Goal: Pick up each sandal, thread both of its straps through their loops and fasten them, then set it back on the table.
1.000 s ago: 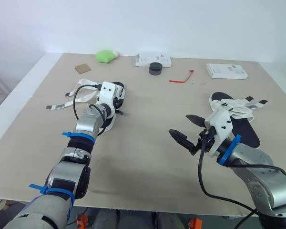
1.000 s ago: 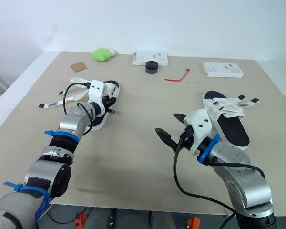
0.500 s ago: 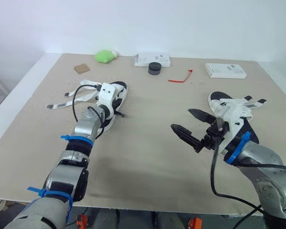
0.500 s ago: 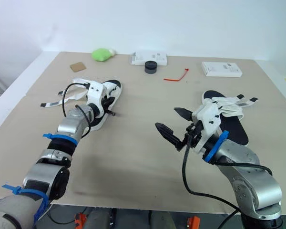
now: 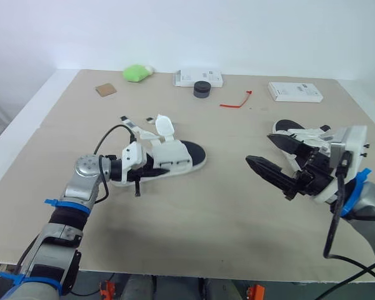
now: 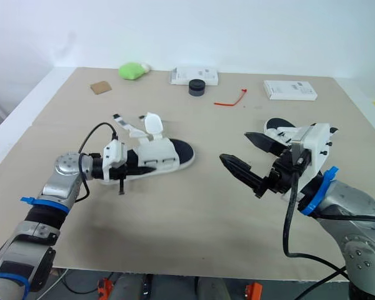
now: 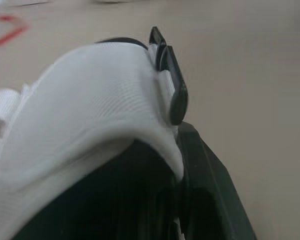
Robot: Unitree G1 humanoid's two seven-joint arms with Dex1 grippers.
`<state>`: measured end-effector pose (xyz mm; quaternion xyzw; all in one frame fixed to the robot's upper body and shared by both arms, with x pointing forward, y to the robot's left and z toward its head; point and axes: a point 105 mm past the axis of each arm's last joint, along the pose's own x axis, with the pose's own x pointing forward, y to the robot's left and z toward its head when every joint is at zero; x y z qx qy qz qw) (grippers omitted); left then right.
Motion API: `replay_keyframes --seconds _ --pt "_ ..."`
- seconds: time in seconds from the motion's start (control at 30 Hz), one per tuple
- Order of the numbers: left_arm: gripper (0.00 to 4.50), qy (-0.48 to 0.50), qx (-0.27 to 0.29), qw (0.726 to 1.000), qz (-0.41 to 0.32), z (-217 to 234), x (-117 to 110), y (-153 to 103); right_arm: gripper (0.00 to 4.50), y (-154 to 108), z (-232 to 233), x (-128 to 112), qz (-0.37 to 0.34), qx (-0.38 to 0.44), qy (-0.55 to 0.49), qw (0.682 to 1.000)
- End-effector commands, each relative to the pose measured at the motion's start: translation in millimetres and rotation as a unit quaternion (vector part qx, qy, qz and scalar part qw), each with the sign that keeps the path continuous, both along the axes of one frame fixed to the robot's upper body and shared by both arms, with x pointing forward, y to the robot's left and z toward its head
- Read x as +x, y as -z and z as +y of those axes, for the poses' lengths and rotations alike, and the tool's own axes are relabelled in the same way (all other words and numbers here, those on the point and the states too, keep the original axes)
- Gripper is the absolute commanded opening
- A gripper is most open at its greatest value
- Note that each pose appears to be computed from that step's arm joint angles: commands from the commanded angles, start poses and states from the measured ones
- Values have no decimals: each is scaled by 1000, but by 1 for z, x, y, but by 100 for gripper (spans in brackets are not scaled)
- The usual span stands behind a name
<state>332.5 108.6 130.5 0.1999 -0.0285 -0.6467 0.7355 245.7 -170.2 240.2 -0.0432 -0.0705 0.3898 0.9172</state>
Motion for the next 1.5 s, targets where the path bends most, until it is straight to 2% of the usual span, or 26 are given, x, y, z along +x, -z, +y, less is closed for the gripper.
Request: replay_keyframes --seconds 0.03,0.1,0.3,0.4,0.5,0.77,0.9,0.93,1.0,1.2,1.27,1.3,1.5 --pt "5 140 12 990 -18 -7 -36 -11 450 -3 -5 -3 1 -11 -3 1000" --pt "5 173 29 985 -8 -6 -47 -7 450 1 -5 -2 14 -17 -10 1000" --pt "5 202 30 979 9 -12 -57 2 450 11 -8 0 50 -26 -22 998" --pt "5 199 39 979 11 -16 -54 13 450 13 -9 2 55 -29 -21 998" --pt "5 191 15 981 25 -27 -52 13 450 12 -10 3 55 -28 -21 998" --pt "5 162 8 986 46 -41 -48 18 450 21 -7 0 77 -51 -36 995" --pt "5 139 14 988 61 -48 -43 20 450 51 -6 3 117 -123 -48 984" --pt "0 136 15 989 62 -48 -43 20 399 55 -5 4 121 -133 -53 982" --pt "0 135 14 988 68 -50 -44 20 356 63 -8 13 125 -153 -50 979" --pt "0 153 12 985 81 -52 -50 21 127 76 -4 25 143 -179 -122 966" --pt "0 153 15 985 78 -52 -50 22 27 79 -2 28 147 -192 -141 960" --pt "0 155 15 985 78 -52 -51 22 6 81 -1 29 148 -200 -149 957" --pt "0 155 22 984 80 -52 -50 26 6 92 7 39 156 -246 -190 937"
